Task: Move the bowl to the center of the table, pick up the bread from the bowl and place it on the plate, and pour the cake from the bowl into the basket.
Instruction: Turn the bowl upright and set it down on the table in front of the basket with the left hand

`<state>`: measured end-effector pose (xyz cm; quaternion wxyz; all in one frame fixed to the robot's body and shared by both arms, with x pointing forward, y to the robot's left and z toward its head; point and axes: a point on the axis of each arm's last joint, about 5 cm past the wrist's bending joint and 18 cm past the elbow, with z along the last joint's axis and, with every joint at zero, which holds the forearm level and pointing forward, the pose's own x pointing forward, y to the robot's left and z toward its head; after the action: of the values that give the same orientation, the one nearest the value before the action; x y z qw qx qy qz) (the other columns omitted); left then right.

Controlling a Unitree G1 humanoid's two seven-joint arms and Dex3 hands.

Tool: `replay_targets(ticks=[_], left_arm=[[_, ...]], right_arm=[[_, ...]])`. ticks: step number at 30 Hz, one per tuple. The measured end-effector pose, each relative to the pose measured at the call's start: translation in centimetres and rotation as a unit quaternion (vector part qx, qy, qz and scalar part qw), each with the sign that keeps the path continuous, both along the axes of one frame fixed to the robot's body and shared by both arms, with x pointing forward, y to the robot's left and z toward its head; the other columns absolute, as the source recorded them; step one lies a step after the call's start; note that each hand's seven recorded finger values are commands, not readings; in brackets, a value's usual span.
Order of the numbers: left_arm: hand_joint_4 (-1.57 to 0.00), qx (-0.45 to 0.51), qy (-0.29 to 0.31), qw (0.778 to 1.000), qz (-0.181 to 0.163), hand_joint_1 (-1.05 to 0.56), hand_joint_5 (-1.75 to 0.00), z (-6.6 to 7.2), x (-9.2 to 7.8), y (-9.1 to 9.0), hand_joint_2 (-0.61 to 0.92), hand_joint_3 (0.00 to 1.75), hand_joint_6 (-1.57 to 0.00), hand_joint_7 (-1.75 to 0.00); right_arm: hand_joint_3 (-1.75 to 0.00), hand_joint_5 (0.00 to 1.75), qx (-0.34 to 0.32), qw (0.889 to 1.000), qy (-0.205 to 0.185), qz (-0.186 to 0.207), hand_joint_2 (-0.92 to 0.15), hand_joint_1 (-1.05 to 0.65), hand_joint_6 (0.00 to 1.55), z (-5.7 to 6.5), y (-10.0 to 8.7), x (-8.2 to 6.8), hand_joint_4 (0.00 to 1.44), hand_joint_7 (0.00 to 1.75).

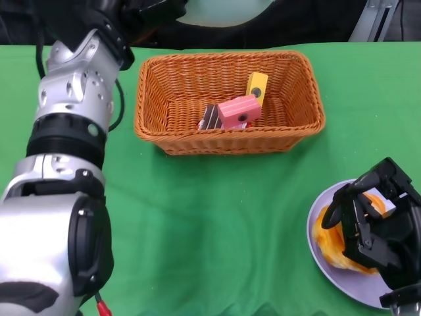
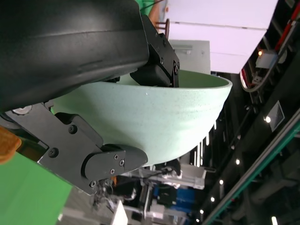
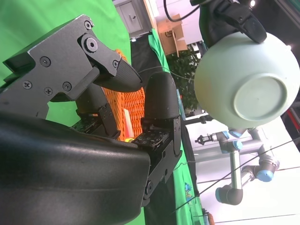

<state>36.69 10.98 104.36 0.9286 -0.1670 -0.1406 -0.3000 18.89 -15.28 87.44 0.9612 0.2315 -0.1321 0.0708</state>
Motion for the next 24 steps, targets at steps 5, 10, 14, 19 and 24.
replay_targets(ticks=[5,10,14,19,24], left_arm=[[-0.76,0.041,-0.072,0.996,0.034,-0.19,-1.72,-0.3,-0.7,1.3,0.62,0.96,-0.81,-1.31],[-0.77,0.069,-0.145,0.985,0.064,-0.17,-1.65,-1.3,-1.9,2.5,0.66,0.89,-0.82,-1.23],[-0.75,0.106,-0.215,0.966,0.1,-0.17,-1.61,-2.5,-3.4,3.8,0.72,0.83,-0.76,-1.26],[-0.69,0.162,-0.316,0.923,0.151,-0.19,-1.72,-3.8,-5.3,5.5,0.83,0.69,-0.65,-1.41],[-0.7,0.21,-0.376,0.886,0.171,-0.16,-1.75,-5.8,-7.1,6.8,0.89,0.61,-0.66,-1.44]], right_arm=[[-1.19,1.74,-0.007,1.0,0.004,0.002,-0.51,-0.23,0.52,0.1,-0.4,0.1,0.72,1.6],[-1.17,1.75,-0.004,1.0,0.003,0.001,-0.51,-0.24,0.55,0.2,-0.6,0.3,0.74,1.59],[-1.17,1.75,-0.001,1.0,0.005,0.0,-0.5,-0.22,0.57,0.3,-0.8,0.4,0.76,1.58],[-1.17,1.75,0.0,1.0,0.005,-0.003,-0.49,-0.25,0.57,0.4,-0.8,0.4,0.76,1.57],[-1.18,1.75,0.003,1.0,0.009,-0.002,-0.5,-0.23,0.57,0.4,-0.8,0.4,0.75,1.58]])
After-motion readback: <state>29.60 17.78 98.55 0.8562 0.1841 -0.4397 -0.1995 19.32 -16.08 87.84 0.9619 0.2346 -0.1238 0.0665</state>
